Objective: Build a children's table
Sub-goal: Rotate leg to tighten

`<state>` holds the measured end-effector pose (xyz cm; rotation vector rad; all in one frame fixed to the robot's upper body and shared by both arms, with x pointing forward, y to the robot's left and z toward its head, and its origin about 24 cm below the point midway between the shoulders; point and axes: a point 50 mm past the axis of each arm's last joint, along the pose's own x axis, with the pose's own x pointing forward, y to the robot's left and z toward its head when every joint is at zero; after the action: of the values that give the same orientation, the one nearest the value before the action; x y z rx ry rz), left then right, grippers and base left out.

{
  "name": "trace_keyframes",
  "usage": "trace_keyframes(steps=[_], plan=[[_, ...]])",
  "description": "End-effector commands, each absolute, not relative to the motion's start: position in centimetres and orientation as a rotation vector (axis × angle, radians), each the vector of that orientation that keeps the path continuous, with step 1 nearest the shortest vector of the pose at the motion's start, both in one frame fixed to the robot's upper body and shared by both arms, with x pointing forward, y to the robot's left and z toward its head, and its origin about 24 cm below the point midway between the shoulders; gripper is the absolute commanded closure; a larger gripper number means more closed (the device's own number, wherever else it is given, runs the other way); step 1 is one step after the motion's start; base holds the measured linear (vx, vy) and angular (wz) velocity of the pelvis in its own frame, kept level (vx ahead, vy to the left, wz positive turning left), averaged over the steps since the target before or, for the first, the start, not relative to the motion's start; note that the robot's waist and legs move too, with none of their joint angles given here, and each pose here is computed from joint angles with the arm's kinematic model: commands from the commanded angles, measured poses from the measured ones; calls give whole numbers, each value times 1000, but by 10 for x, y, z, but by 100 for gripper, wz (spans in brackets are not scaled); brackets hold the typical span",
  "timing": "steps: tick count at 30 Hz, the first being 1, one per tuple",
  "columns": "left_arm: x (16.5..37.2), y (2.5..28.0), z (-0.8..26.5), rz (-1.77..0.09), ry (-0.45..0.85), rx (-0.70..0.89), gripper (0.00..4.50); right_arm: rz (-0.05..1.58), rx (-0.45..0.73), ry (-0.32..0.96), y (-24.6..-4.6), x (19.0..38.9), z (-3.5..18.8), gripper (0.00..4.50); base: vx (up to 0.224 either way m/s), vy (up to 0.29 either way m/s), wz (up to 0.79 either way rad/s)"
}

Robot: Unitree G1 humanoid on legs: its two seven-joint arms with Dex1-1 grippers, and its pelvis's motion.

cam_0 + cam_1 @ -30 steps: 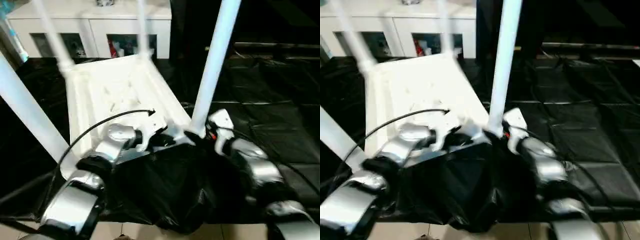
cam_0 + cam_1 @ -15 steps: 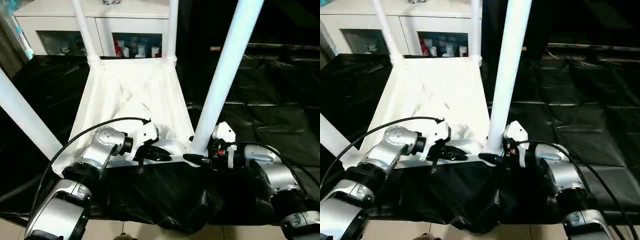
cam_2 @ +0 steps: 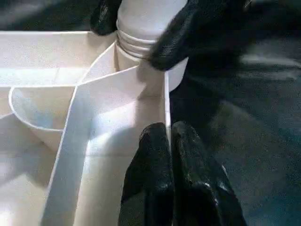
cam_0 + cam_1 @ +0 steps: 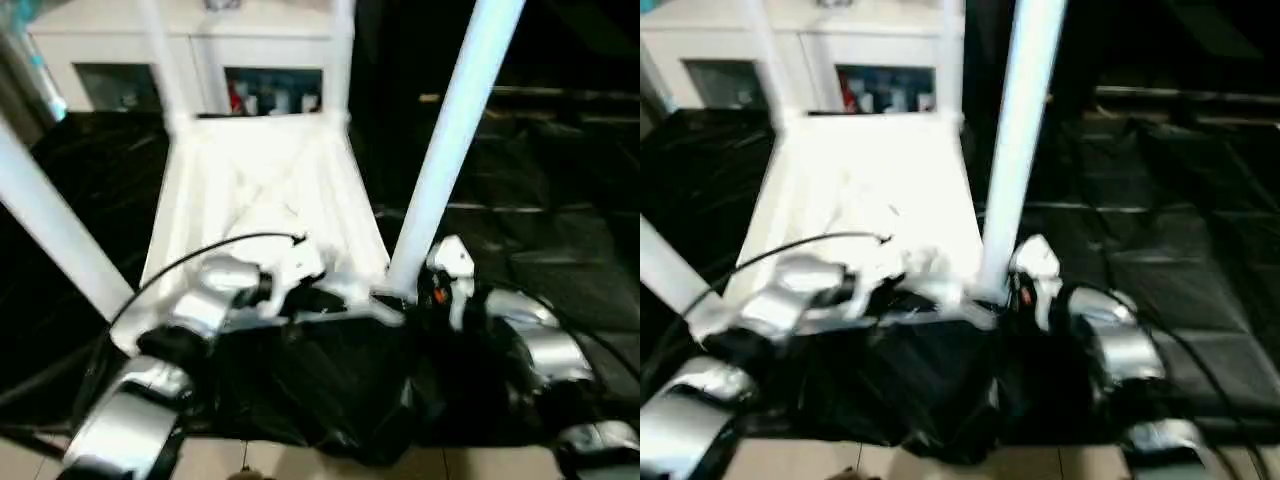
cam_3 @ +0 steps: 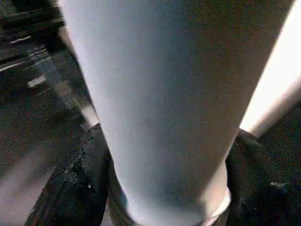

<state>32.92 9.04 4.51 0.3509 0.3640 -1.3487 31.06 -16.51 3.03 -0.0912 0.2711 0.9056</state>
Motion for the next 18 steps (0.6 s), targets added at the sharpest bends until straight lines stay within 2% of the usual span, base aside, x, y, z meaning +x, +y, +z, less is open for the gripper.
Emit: trace_keyframes(steps=[1, 2, 4, 5, 9, 10, 11, 14, 15, 18], plan=[[342, 79, 51, -1193, 319, 292, 450, 745, -94, 357, -158, 313, 10, 176, 0, 0, 0], [342, 79, 51, -1193, 319, 292, 450, 745, -94, 357, -158, 313, 10, 176, 0, 0, 0], [346, 67, 51, -1132, 317, 282, 450, 610, -54, 376, -151, 318, 4, 176, 0, 0, 0], [346, 67, 51, -1132, 317, 282, 450, 610, -54, 376, -151, 318, 4, 176, 0, 0, 0], [348, 45, 51, -1077, 320, 282, 450, 480, 12, 392, -130, 324, 0, 176, 0, 0, 0], [347, 35, 52, -1084, 314, 283, 450, 476, 11, 386, -113, 326, 1, 176, 0, 0, 0], [346, 32, 52, -1103, 307, 287, 450, 505, -24, 372, -105, 326, 2, 176, 0, 0, 0], [345, 31, 52, -1111, 298, 288, 450, 544, -70, 351, -100, 324, 3, 176, 0, 0, 0], [345, 32, 52, -1131, 288, 286, 450, 572, -55, 317, -102, 324, 7, 121, 0, 0, 0], [343, 38, 52, -1168, 280, 285, 450, 640, -17, 288, -107, 324, 12, 100, 0, 0, 0]])
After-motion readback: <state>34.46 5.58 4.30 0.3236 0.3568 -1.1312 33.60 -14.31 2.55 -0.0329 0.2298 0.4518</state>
